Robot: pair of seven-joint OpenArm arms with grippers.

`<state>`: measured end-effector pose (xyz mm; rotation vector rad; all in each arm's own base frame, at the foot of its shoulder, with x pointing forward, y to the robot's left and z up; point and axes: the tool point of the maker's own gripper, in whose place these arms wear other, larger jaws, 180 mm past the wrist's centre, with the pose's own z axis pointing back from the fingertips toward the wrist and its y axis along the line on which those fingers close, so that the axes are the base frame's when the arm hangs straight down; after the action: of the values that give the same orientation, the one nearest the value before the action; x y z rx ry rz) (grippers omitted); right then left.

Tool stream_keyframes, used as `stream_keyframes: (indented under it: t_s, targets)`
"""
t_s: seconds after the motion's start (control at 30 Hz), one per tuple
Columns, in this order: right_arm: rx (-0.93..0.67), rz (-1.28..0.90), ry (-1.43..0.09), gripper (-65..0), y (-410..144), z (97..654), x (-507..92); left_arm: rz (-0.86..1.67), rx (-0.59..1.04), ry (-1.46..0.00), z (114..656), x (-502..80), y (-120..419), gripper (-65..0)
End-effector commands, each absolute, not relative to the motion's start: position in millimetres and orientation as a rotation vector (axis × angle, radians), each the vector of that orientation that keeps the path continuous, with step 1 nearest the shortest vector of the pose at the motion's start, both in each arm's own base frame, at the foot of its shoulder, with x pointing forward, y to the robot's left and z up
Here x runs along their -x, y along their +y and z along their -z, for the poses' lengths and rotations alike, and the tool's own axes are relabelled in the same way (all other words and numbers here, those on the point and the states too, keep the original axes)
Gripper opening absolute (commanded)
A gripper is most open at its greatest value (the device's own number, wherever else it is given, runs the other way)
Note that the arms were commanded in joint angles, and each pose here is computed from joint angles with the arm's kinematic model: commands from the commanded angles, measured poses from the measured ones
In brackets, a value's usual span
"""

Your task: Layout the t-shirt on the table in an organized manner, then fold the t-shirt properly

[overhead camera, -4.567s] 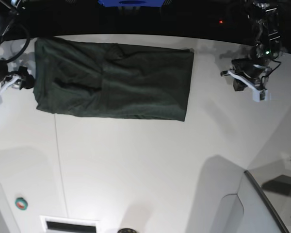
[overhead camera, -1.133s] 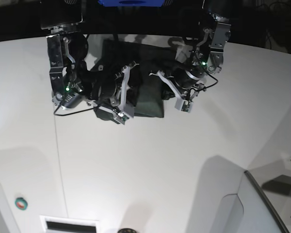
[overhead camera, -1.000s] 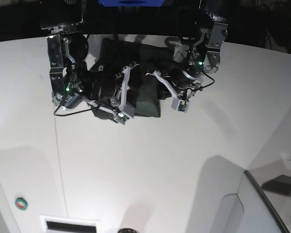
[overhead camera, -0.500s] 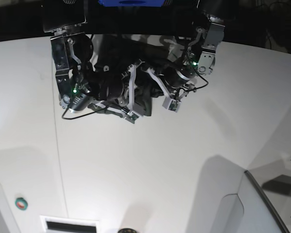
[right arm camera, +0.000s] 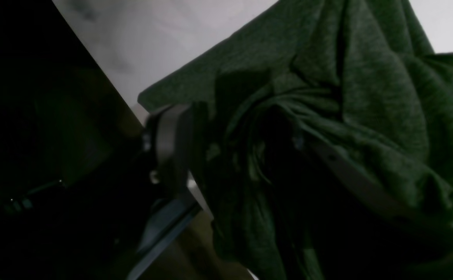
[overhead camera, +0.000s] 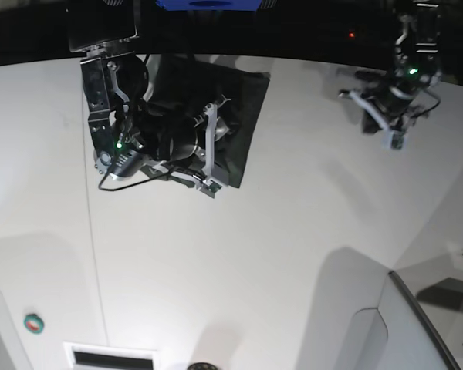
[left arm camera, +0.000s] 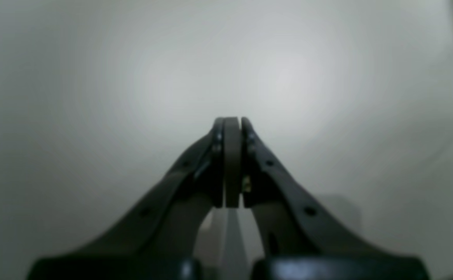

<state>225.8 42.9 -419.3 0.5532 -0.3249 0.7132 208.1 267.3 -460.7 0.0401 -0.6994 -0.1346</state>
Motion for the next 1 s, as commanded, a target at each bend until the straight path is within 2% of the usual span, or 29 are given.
stream_keyframes:
  t_s: [0.0, 0.2, 0.27, 0.37, 0.5, 0.53, 0.57, 0.7, 0.8, 0.97]
  targets:
    - [-0.572, -0.716, -0.378, -32.7, 51, 406, -237, 0.127, -0.067, -0.74, 448, -210, 283, -65.0]
    - [-0.564, -0.946, -0.417, -32.9, 93, 383, -237, 0.02, -0.192, -0.71, 436, -173, 346, -65.0]
    - [-0.537, -0.973, -0.489, -32.9, 92, 365, -245, 0.005, -0.21, -0.708, 434, -168, 354, -65.0]
    - [-0.446, -0.887, -0.569, -32.9, 50, 345, -254, -0.013, -0.23, -0.709, 430, -165, 363, -65.0]
    - [-0.342, -0.648, -0.561, -33.2, -20, 352, -249, -0.022, -0.239, -0.711, 429, -164, 368, -65.0]
    - [-0.321, -0.595, -0.55, -34.5, -37, 359, -246, -0.022, -0.239, -0.711, 429, -164, 368, -65.0]
    - [-0.303, -0.559, -0.547, -38.6, -51, 365, -243, -0.023, -0.238, -0.711, 429, -164, 367, -65.0]
    - [-0.276, -0.523, -0.499, -65.0, -82, 396, -223, -0.02, -0.229, -0.717, 429, -167, 363, -65.0]
    - [-0.287, -0.497, -0.468, -62.6, -87, 414, -215, -0.021, -0.224, -0.726, 428, -170, 362, -65.0]
    - [-0.306, -0.468, -0.428, -64.4, -89, 435, -207, -0.019, -0.226, -0.726, 428, -170, 361, -65.0]
